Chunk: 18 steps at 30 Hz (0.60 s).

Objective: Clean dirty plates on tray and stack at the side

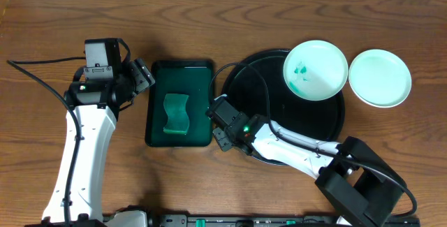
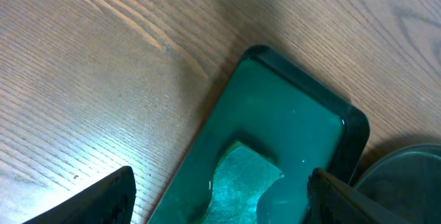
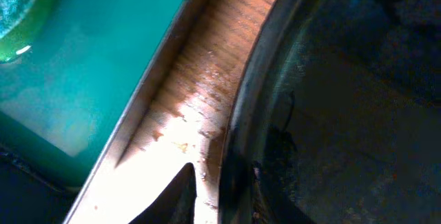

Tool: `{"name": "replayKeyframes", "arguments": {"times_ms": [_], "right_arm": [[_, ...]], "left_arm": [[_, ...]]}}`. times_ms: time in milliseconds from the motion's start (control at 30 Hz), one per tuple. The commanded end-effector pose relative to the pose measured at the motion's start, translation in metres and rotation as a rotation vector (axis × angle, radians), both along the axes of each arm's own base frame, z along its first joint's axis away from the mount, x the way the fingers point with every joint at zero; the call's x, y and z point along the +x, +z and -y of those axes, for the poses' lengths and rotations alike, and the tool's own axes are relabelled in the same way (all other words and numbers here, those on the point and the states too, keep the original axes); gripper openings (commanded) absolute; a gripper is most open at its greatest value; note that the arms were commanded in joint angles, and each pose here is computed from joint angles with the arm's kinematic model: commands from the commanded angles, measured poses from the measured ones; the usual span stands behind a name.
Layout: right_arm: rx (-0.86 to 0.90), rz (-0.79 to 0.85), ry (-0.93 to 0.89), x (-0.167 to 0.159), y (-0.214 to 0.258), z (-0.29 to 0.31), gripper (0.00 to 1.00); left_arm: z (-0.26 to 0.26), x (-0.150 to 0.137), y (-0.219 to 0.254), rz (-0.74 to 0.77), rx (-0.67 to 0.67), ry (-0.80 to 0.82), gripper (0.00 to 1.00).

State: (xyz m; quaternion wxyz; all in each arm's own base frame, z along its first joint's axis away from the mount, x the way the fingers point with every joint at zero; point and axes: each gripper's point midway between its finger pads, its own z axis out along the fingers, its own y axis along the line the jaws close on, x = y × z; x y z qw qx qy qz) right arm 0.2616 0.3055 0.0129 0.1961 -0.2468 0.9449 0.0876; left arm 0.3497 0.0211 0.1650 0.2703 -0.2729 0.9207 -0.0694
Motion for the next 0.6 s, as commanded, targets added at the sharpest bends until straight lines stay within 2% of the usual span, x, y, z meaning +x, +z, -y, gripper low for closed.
{"name": "replayKeyframes", "arguments": {"times_ms": [0,433,467,567], "right_arm": [[-0.032,0.018,-0.013,0.001,-0.005,0.005,0.15],[-0.081,0.011,-0.022,0.001,-0.025,0.012,0.21],[-0.089,0.005,-0.021,0.000,-0.028,0.013,0.20],[-0.093,0.002,-0.021,0.000,-0.031,0.013,0.04]], "left_arm": [[-0.002,0.002,0.003,0.006,0.003,0.011,0.80],[-0.002,0.002,0.003,0.006,0.003,0.010,0.80],[-0.002,0.002,0.003,0.006,0.003,0.011,0.80],[-0.002,0.002,0.003,0.006,0.003,0.010,0.80]]}}
